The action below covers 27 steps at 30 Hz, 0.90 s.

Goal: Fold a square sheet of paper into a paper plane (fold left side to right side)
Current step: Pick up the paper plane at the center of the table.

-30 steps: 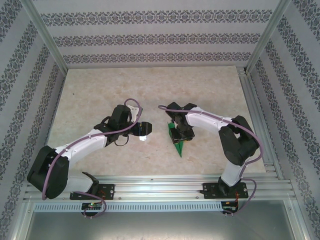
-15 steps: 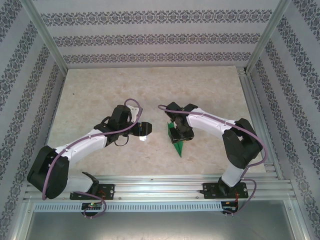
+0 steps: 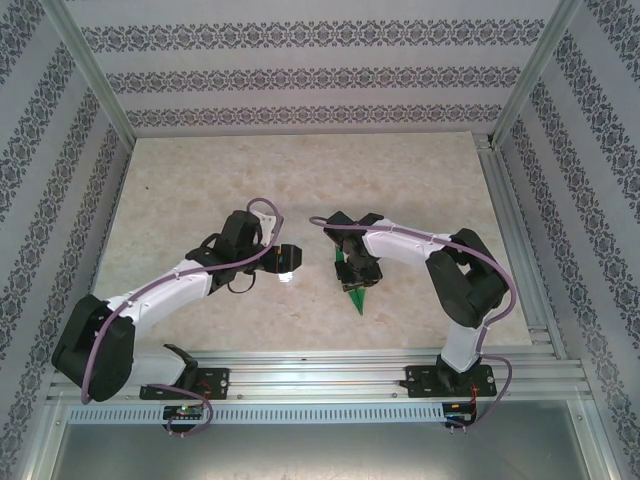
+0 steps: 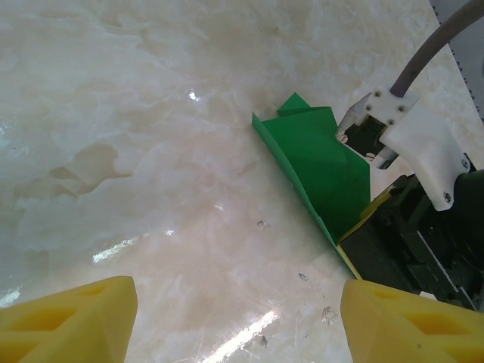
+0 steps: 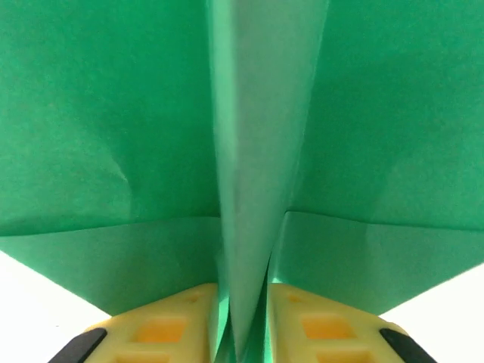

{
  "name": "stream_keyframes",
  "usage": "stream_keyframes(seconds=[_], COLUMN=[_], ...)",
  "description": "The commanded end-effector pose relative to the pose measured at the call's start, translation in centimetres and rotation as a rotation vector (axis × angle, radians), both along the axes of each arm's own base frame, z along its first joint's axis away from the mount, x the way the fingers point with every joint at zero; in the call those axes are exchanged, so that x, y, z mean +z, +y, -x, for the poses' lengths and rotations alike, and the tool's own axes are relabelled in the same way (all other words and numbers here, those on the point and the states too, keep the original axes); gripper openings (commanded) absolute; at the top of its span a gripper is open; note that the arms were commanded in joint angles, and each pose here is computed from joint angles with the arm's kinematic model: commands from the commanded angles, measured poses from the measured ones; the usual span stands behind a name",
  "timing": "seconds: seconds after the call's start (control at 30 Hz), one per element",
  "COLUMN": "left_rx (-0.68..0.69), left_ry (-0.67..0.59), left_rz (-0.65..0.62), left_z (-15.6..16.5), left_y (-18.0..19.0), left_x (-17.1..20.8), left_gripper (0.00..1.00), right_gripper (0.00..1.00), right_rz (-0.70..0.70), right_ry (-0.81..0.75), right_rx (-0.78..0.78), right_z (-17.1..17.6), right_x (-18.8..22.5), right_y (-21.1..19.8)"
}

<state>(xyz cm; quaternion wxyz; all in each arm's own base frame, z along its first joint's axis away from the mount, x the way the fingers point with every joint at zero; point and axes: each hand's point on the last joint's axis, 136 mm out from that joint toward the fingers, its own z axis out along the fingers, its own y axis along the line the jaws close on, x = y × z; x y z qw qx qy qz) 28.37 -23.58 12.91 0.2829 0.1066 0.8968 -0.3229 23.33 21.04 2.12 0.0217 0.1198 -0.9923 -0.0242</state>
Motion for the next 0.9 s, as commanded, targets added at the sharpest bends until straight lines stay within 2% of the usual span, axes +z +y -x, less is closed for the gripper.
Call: stream_keyframes(seconds=[0.0,0.37,0.63,0.87], left_rx=[0.013,0.022,0.024,0.027], left_ry=[-0.031,-0.045,-0.046,-0.054], left_rz=[-0.021,-0.034,-0.039,-0.042], left_z=[0.0,0.5,0.6,0.7], left_y=[0.9,1.5,1.7,1.9], left_x=[0.7,1.1,1.2,1.4], left_gripper=[0.73,0.73,0.74,0.74], right_gripper=[0.21,0.18,0.15,0.03], right_rz=[0.006,0.039,0.052,0.026], right_ry=[-0.001,0.029,-0.037,-0.069], right_rx=[-0.015,-0.019,-0.005,-0.004], right_z=[0.0,0.4,-0.8,-1.9], right_x=[-0.8,-2.2,1.0,2.4], right_y=[0.1,-0.4,-0.9,-0.6])
